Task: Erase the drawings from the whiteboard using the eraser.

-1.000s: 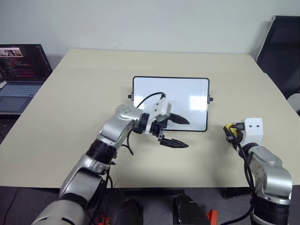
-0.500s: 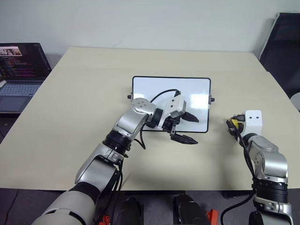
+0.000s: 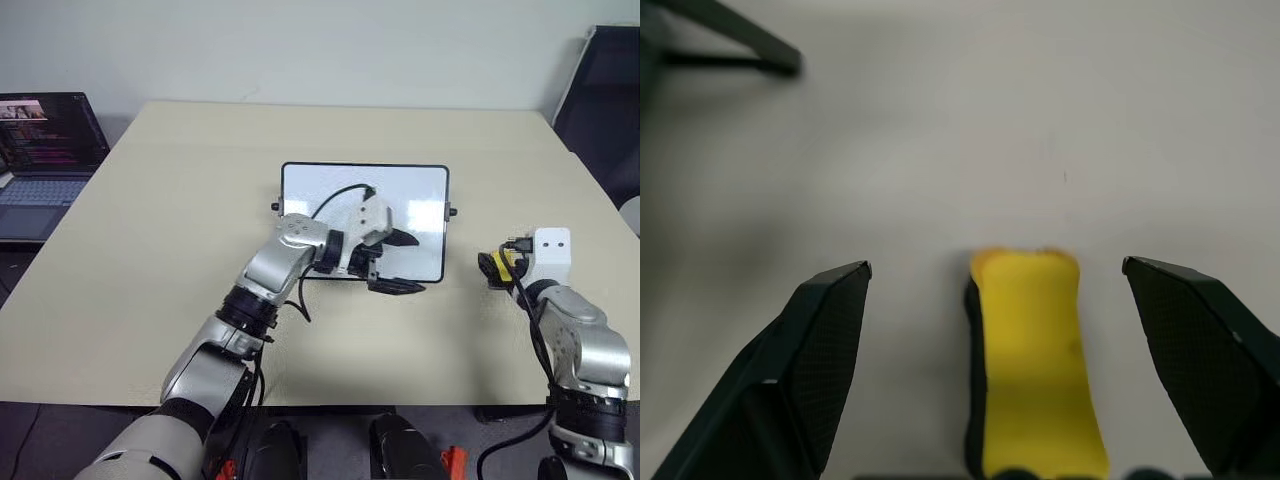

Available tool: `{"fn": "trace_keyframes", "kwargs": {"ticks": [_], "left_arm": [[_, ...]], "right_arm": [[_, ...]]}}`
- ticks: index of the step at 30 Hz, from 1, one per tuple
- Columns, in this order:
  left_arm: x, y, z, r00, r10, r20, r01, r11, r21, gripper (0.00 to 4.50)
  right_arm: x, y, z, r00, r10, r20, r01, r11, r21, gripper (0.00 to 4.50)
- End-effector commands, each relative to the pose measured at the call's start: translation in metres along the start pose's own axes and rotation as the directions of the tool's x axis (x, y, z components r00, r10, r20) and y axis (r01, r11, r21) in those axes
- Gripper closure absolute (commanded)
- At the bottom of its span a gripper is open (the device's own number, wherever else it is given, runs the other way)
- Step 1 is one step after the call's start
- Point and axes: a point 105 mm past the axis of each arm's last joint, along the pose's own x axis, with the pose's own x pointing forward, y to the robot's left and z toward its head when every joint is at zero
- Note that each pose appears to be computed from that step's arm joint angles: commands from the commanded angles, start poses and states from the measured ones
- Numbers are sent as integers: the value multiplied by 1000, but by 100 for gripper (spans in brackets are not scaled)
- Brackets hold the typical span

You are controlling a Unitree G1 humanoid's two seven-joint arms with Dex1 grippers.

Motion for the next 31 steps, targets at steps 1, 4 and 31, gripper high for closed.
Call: {"fn": "trace_keyframes", "kwargs": {"ticks": [1,4,31], "left_arm": [[-36,9,3,981,189,46,-188,982,-19,0],[-75,8,-6,916,395,68,-388,916,-106,0],[-192,-17,-96,150,979,-134,-973,122,-197,0]], "right_arm": [[-24,19,25,989,82,122,-80,997,-20,4],[-39,35,23,981,96,168,-90,995,-41,4],[-52,11,-28,976,83,204,-86,996,9,4]]}}
